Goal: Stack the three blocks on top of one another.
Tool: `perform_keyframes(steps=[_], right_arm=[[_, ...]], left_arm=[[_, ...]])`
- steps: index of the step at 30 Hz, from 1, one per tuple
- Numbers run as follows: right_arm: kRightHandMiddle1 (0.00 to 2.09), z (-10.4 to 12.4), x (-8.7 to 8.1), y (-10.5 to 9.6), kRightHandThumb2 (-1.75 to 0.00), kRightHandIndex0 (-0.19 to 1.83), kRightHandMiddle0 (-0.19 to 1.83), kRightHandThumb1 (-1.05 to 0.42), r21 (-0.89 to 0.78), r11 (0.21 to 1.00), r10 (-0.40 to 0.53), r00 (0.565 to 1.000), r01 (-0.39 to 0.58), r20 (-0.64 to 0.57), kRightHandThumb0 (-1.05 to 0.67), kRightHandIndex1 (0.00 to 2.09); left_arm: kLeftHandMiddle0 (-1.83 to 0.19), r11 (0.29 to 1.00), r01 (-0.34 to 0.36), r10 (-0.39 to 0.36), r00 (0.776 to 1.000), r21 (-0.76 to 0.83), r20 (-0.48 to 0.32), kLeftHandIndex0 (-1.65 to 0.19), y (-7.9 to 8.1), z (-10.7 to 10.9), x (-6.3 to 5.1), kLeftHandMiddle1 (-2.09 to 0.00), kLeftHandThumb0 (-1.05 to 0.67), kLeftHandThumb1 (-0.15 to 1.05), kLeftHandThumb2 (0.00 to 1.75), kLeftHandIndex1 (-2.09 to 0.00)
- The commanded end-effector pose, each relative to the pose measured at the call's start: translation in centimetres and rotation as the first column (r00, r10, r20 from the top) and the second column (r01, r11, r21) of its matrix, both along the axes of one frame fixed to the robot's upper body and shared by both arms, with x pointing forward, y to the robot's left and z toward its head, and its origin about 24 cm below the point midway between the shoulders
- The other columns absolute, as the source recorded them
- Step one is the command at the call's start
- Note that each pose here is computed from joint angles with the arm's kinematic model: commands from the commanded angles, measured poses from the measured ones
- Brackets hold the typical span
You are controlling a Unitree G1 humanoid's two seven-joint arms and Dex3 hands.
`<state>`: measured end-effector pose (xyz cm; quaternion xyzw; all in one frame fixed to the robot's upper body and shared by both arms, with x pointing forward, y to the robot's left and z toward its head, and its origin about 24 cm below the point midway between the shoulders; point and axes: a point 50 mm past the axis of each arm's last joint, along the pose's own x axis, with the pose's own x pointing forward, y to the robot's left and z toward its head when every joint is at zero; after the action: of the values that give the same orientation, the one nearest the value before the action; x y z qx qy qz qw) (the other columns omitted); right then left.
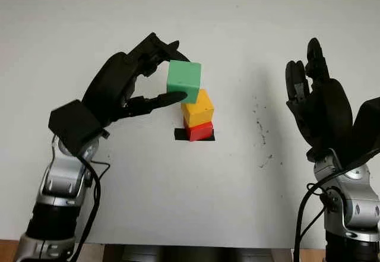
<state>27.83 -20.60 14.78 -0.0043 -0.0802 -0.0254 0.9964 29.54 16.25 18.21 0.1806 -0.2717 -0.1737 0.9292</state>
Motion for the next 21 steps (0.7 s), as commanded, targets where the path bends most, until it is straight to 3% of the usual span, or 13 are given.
perform_keyframes(steps=[1,5,12,21], right_arm=[[0.0,0.0,-0.3,0.1,-0.44,-0.19,-0.19,-1.05,-0.002,1.0,-0.007,1.0,0.007,0.003,-0.65,0.0],[0.0,0.0,-0.3,0.2,-0.44,-0.19,-0.19,-1.05,-0.008,1.0,-0.008,1.0,0.008,-0.001,-0.66,0.0],[0.0,-0.2,-0.3,0.3,-0.46,-0.19,-0.19,-1.05,0.001,1.0,-0.004,1.0,0.004,0.002,-0.62,0.0],[0.0,-0.5,-0.1,0.5,-0.49,-0.19,-0.19,-1.05,-0.009,1.0,-0.002,1.0,0.002,0.003,-0.61,0.0]], left_arm=[[-0.23,0.999,-0.013,0.015,0.999,-0.051,0.032,-0.28,-0.1,0.1,-0.8,-0.05,-0.45,1.05,0.24,-1.59],[-0.23,0.995,-0.05,0.055,0.997,-0.089,0.054,-0.26,-0.5,-0.6,-1.3,-0.05,-0.43,1.05,0.24,-1.59],[-0.22,0.989,-0.11,0.124,0.979,-0.095,0.164,-0.23,-1.9,-2.1,-1.9,-0.05,-0.42,1.05,0.22,-1.51],[-0.21,0.981,-0.151,0.17,0.973,-0.125,0.156,-0.22,-3.4,-2.2,-2.0,-0.05,-0.41,1.05,0.23,-1.56]])
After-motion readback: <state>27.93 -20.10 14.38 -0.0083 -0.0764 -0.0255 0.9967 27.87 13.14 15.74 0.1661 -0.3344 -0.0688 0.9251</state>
